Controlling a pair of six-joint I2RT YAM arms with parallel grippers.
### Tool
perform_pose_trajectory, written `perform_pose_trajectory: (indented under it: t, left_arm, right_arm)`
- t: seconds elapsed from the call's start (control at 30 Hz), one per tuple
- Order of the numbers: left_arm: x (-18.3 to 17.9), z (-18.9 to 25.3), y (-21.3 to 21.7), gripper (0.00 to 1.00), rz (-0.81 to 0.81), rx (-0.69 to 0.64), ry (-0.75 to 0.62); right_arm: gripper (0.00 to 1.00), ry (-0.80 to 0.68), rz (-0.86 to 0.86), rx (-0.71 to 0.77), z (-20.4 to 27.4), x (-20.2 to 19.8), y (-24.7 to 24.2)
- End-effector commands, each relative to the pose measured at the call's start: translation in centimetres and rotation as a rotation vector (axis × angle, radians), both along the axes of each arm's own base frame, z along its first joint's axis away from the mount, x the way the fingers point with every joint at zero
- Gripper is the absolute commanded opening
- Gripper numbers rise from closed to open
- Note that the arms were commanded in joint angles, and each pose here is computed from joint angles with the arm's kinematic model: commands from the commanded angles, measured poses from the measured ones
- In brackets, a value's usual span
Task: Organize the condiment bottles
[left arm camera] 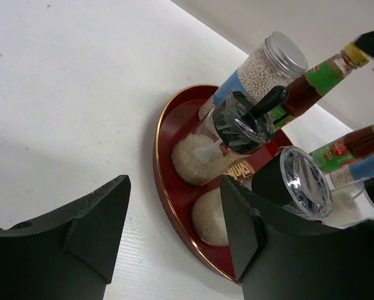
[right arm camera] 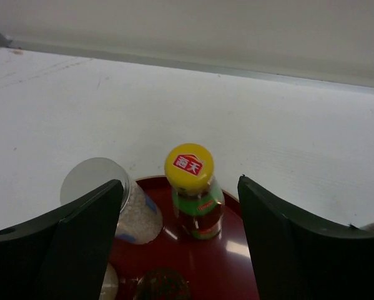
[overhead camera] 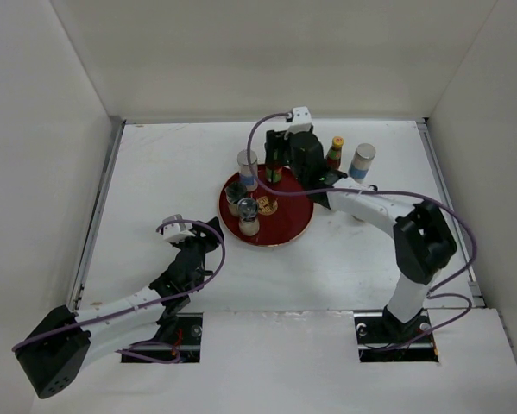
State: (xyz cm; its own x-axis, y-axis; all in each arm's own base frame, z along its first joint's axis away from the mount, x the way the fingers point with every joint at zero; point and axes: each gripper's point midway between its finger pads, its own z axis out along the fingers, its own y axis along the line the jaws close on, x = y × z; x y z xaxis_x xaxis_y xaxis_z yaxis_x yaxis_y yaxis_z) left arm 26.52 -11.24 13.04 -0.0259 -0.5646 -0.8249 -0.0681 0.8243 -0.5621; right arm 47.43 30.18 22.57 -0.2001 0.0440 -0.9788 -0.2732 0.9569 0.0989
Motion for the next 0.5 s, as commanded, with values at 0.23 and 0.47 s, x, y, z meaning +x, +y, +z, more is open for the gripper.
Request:
perform_pose_trajectory:
  t: [0.23,0.47]
  left_arm:
    - [0.1,0.4,-0.1,0.58,0.003,-0.038,-0.021]
    - [0.2,0.5,-0.1,0.59,0.005,-0.046,-0.023]
  right_arm:
    - [0.82,-0.082,-0.309,0.168,6.4,1.4,-16.2]
    - [0.82,0.02,-0.348,0.076,2.8,3.8,-18.2]
